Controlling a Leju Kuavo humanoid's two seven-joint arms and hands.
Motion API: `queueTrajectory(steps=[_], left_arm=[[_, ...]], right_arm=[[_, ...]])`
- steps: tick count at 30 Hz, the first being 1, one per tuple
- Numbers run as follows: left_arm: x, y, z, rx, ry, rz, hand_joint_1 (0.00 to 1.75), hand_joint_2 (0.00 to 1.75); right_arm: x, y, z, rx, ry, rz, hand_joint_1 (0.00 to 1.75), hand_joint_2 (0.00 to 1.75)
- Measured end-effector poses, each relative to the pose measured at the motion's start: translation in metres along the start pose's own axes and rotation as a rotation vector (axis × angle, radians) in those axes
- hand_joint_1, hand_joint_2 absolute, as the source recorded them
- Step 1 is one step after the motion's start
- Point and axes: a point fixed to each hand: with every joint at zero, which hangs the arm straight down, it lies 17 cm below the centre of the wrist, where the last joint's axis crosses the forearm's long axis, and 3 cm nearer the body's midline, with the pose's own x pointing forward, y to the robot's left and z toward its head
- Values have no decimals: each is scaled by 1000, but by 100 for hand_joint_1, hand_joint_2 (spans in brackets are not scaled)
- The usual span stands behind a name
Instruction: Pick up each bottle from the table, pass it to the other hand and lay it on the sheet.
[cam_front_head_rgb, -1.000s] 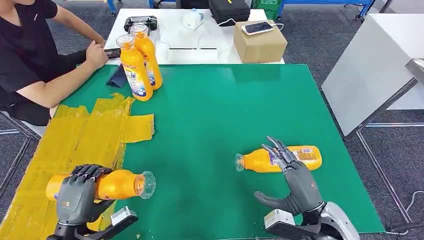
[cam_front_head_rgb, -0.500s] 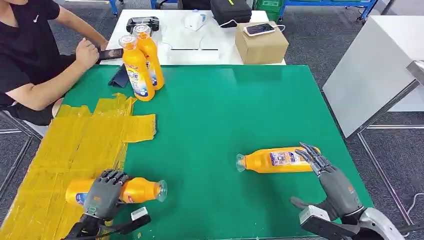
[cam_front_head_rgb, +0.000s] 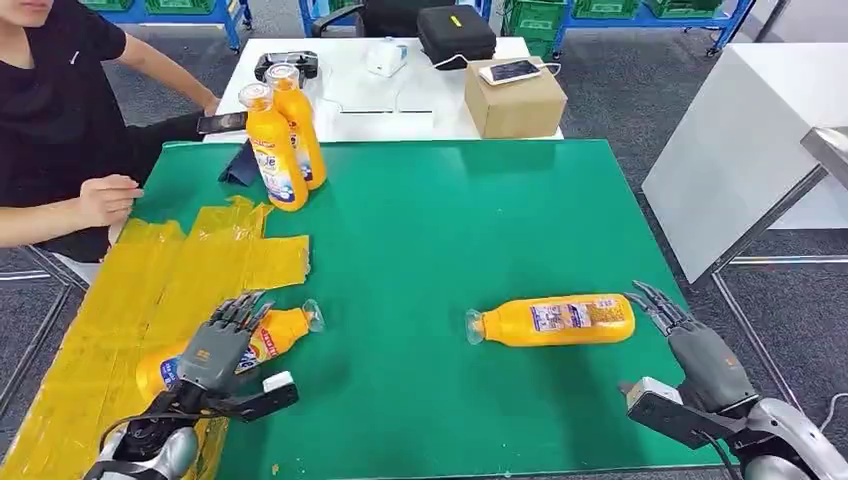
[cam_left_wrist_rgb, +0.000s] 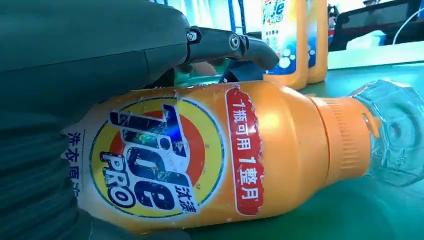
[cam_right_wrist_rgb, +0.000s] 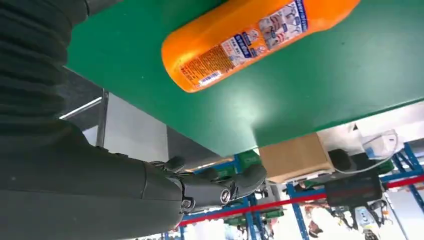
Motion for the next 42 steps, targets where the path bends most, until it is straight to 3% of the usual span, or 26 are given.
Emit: queueTrajectory(steps=[5,8,13,18,21,24,30,42], left_arm=[[-11,1,3,-7,13,22,0,175],[-17,7,5,-8,-2,70,0,175],[-11,31,6,62,-47,185,0,175],[-11,32,5,65,-49,191,0,175],[23,104,-5,276,-117,609,0,175],[30,131,-6,348,-148,711,0,175],[30,171,1,472,-172,778,0,175],[33,189,5,523,-194,807,0,175]], right_arm=[[-10,-6,-4,6,21,56,0,175],[-32,-17,-17,-24,81,171,0,175],[-58,-16,-40,-44,137,212,0,175],[-58,-17,-41,-47,138,214,0,175],[-78,21,-77,-19,225,235,0,175],[-77,42,-85,13,232,221,0,175],[-68,72,-94,63,226,199,0,175],[-73,92,-105,139,259,224,0,175]])
